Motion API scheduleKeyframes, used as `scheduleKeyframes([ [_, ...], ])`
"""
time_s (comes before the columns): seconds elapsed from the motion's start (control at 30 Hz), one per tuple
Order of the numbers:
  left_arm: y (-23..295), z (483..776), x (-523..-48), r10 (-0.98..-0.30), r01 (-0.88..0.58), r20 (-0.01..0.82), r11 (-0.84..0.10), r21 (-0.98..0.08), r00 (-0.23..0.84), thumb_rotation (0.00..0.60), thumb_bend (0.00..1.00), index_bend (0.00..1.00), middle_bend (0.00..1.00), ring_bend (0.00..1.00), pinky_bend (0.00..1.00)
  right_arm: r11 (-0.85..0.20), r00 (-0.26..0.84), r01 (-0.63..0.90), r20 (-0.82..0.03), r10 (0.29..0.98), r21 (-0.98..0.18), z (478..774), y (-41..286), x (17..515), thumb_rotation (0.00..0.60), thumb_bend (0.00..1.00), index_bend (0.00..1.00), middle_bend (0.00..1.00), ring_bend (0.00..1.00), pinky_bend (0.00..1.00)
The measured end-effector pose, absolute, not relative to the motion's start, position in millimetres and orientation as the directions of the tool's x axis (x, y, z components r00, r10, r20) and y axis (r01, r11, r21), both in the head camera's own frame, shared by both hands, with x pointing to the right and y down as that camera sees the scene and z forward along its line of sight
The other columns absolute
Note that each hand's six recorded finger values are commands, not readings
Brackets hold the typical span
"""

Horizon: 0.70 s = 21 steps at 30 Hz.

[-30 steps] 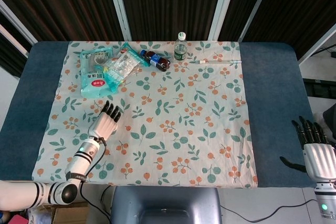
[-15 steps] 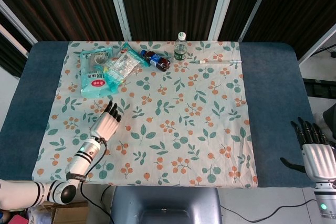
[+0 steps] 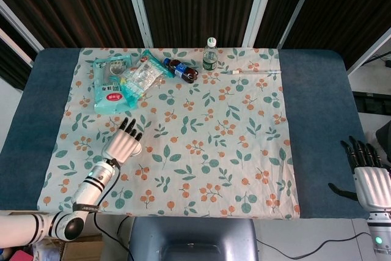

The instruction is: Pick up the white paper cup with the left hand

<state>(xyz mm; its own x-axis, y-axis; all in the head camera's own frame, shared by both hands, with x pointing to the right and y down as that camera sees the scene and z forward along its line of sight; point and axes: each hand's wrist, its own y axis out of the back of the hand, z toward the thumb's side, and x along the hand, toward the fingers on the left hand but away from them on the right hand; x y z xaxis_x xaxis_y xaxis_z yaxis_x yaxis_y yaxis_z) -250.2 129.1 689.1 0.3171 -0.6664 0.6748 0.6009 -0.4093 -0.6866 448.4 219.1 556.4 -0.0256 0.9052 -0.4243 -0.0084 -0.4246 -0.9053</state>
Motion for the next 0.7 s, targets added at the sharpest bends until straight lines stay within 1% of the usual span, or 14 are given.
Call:
scheduleKeyframes([
  [0.17,127.3,679.1,-252.2,-0.667,0.375,0.667,-0.555,-0.742,0.332,0.6,0.46,0.24,0.3,0.05,0.14,-0.427,-0.024,-0.008,-0.426,0.904,-0.904,556.8,218.9,447.8,0.558,0.01,0.0,0.0,0.0,0.0],
  [0.23,126.9,676.4,-252.9,-0.667,0.299,0.665,-0.594,-0.747,0.336,0.6,0.46,0.24,0.3,0.05,0.14,-0.428,-0.022,-0.006,-0.427,0.904,-0.904,557.1,218.8,447.0,0.559,0.01,0.0,0.0,0.0,0.0],
  [0.33,128.6,677.9,-256.5,-0.657,0.16,0.677,-0.668,-0.726,0.33,0.6,0.45,0.24,0.3,0.04,0.14,-0.432,-0.01,-0.005,-0.432,0.902,-0.902,558.1,218.0,442.5,0.559,0.01,0.0,0.0,0.0,0.0],
  [0.37,129.7,680.8,-259.2,-0.652,0.092,0.685,-0.699,-0.709,0.325,0.6,0.45,0.23,0.29,0.03,0.13,-0.434,-0.008,-0.007,-0.434,0.901,-0.901,558.3,217.5,441.2,0.56,0.01,0.0,0.0,0.0,0.0],
  [0.47,132.2,690.4,-267.2,-0.639,-0.083,0.7,-0.755,-0.651,0.319,0.6,0.45,0.21,0.26,0.01,0.12,-0.43,-0.01,-0.015,-0.429,0.903,-0.903,557.7,216.1,441.1,0.56,0.01,0.0,0.0,0.0,0.0],
  [0.6,134.1,707.1,-282.2,-0.63,-0.263,0.712,-0.777,-0.572,0.31,0.6,0.45,0.18,0.22,0.0,0.11,-0.426,-0.011,-0.016,-0.426,0.905,-0.905,557.1,215.1,440.9,0.56,0.01,0.0,0.0,0.0,0.0],
  [0.7,134.5,720.0,-295.6,-0.628,-0.331,0.715,-0.775,-0.539,0.307,0.6,0.44,0.09,0.16,0.0,0.1,-0.428,-0.013,-0.017,-0.428,0.904,-0.904,557.6,214.7,441.3,0.56,0.01,0.0,0.0,0.0,0.0],
])
